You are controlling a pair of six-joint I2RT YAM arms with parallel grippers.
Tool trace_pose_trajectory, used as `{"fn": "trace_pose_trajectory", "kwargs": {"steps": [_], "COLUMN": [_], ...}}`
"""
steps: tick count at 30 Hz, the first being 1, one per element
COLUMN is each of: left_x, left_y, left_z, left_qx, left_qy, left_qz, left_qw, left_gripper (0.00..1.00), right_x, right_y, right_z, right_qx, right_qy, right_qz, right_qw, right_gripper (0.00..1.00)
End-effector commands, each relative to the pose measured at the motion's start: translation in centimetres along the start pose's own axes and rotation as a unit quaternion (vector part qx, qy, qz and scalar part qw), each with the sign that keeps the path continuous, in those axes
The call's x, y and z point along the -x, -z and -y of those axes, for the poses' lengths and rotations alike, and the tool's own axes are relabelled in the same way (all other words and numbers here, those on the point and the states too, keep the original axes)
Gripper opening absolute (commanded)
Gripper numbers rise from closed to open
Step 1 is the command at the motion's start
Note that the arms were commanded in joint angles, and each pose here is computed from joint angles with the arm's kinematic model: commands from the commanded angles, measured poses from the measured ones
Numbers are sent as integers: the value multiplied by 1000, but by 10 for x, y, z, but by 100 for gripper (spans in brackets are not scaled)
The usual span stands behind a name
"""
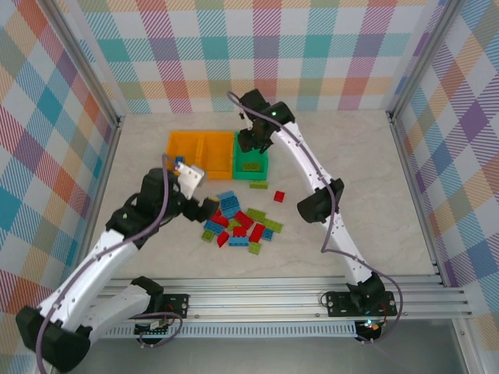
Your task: Sort the legos into containers by color
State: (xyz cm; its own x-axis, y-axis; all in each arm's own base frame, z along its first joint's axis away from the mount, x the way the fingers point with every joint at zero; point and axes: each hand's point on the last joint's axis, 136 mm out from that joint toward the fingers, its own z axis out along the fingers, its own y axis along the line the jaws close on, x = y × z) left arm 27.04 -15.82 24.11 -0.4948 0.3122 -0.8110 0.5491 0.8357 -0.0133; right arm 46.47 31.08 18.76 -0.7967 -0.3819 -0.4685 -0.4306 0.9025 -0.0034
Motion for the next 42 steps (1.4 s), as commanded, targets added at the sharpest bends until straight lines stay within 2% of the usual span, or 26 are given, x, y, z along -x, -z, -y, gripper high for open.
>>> {"fn": "trace_pose_trajectory", "kwargs": {"steps": [1, 3, 6, 7, 10, 13, 18, 21, 29, 39, 42], "left_x": [-10, -23, -32, -34, -40, -51, -72, -77, -92, -105, -108], "left_y": [-5, -25, -59, -70, -108, -141, -184, -201, -218, -211, -209], "left_z": [-17, -20, -17, -16, -17, -25, -32, -36, -39, -57, -64], "left_qx": [65, 80, 75, 74, 72, 87, 93, 92, 80, 130, 148], "left_qy": [131, 153, 154, 153, 135, 114, 106, 112, 143, 154, 157], "left_qz": [-78, -120, -156, -163, -188, -229, -274, -278, -293, -302, -301], "left_qw": [986, 978, 973, 972, 970, 963, 951, 950, 942, 932, 929], "left_gripper": [89, 87, 86, 86, 87, 87, 87, 82, 65, 40, 37], "right_x": [-33, -53, -76, -85, -119, -152, -192, -205, -210, -196, -192], "right_y": [71, 93, 130, 142, 178, 195, 200, 200, 190, 189, 190], "right_z": [13, 20, 24, 23, 3, -19, -29, -35, -31, -33, -33], "right_qx": [-14, -22, -9, 0, 82, 164, 211, 236, 223, 224, 224], "right_qy": [68, 92, 108, 107, 96, 68, 17, -2, -21, -32, -42], "right_qz": [-43, -63, -42, -33, 2, 22, 25, 25, 20, 30, 34], "right_qw": [997, 993, 993, 994, 992, 984, 977, 971, 974, 974, 973], "right_gripper": [65, 74, 97, 100, 100, 100, 100, 100, 100, 100, 100]}}
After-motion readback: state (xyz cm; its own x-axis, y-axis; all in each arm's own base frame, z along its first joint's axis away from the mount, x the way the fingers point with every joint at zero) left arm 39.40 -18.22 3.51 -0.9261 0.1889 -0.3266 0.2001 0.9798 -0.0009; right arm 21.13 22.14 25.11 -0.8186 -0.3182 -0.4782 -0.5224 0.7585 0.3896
